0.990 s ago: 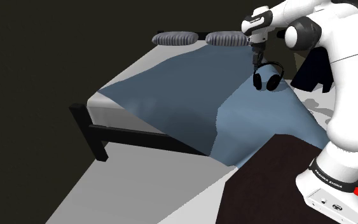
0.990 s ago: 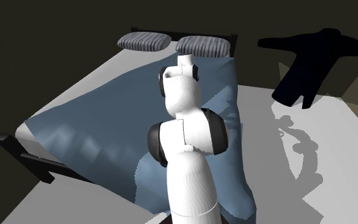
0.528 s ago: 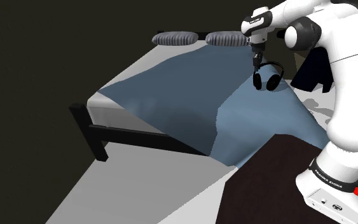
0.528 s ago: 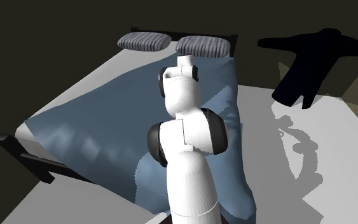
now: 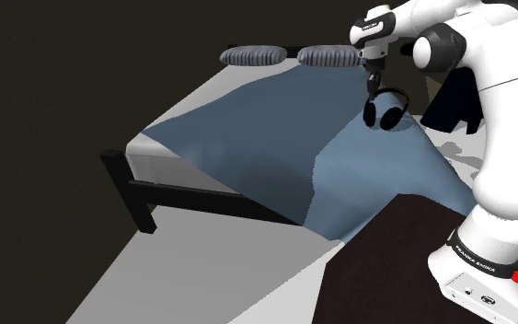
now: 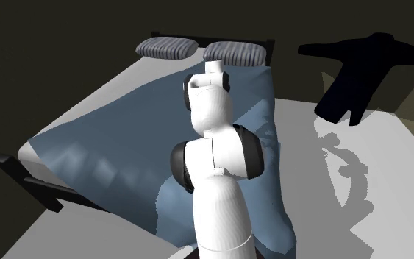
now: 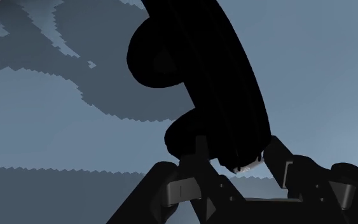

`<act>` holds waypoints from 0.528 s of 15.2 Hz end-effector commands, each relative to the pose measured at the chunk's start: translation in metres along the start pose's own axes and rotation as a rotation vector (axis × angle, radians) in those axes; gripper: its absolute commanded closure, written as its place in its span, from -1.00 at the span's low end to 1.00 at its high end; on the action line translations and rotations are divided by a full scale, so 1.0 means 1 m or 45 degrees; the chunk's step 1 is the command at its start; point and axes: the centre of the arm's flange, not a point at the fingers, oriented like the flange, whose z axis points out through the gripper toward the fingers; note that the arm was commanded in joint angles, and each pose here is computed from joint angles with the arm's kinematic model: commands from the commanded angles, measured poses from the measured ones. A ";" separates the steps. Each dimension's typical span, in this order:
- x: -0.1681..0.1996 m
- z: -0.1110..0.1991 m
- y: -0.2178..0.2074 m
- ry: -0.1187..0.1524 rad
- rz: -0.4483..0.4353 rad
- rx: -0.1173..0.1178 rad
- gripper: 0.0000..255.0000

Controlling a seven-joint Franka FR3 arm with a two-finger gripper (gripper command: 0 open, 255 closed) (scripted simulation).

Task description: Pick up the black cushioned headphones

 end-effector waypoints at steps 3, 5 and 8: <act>-0.004 -0.021 0.000 0.001 0.000 -0.001 1.00; -0.006 -0.031 0.000 0.001 0.000 -0.001 1.00; -0.009 -0.047 -0.001 0.001 0.000 -0.001 1.00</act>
